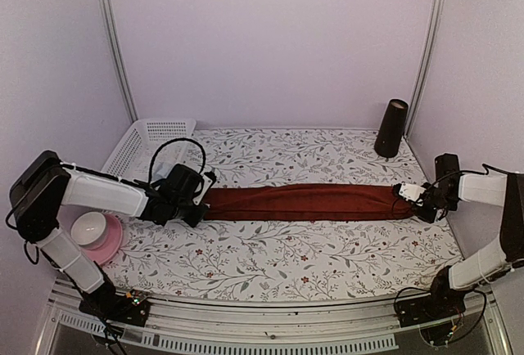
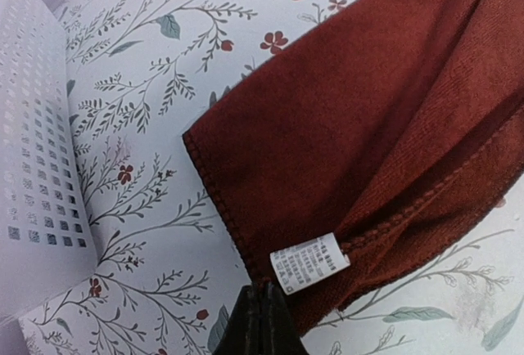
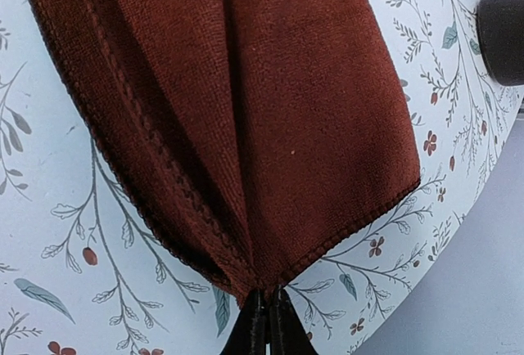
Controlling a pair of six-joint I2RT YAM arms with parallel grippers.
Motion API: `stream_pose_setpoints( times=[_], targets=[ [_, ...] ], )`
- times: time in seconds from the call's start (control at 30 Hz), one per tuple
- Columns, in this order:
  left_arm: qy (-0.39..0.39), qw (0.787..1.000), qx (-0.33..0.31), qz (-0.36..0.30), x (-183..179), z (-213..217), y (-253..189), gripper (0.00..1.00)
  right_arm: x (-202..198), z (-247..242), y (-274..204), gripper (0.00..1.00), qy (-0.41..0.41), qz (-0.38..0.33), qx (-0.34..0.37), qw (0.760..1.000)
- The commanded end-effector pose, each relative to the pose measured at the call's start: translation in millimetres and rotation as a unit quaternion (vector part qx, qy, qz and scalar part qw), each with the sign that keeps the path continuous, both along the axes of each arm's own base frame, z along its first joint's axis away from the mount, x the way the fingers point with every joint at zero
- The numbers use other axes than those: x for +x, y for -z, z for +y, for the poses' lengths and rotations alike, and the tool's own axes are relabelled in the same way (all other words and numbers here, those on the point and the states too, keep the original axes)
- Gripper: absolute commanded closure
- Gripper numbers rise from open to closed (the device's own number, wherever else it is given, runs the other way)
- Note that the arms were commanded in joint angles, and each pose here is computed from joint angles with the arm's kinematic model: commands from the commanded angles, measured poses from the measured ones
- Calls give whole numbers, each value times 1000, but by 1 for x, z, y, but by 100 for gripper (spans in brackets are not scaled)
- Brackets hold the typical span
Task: Roll the towels
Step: Fold the towel at the center of the board.
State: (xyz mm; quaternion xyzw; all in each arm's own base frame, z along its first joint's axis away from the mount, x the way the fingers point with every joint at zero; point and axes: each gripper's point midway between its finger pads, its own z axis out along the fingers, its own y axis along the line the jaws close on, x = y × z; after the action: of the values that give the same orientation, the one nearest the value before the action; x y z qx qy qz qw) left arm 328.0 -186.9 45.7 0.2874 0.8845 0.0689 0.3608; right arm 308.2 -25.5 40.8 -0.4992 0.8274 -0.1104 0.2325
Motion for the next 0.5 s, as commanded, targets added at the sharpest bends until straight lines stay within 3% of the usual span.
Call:
stream_pose_setpoints(
  times=[0.0, 0.27, 0.4, 0.47],
  targets=[
    [13, 1000, 6, 10, -1, -12, 1, 99, -5, -8, 6, 98, 4, 10, -20, 1000],
    [19, 1000, 10, 10, -4, -17, -13, 88, -17, -8, 1, 94, -28, 2, -47, 999],
    [20, 1000, 9, 6, -5, -16, -20, 87, -17, -12, 3, 97, -30, 7, -62, 998],
    [20, 1000, 10, 8, -6, -16, -19, 92, -15, -14, 3, 97, -25, 5, -66, 998]
  ],
)
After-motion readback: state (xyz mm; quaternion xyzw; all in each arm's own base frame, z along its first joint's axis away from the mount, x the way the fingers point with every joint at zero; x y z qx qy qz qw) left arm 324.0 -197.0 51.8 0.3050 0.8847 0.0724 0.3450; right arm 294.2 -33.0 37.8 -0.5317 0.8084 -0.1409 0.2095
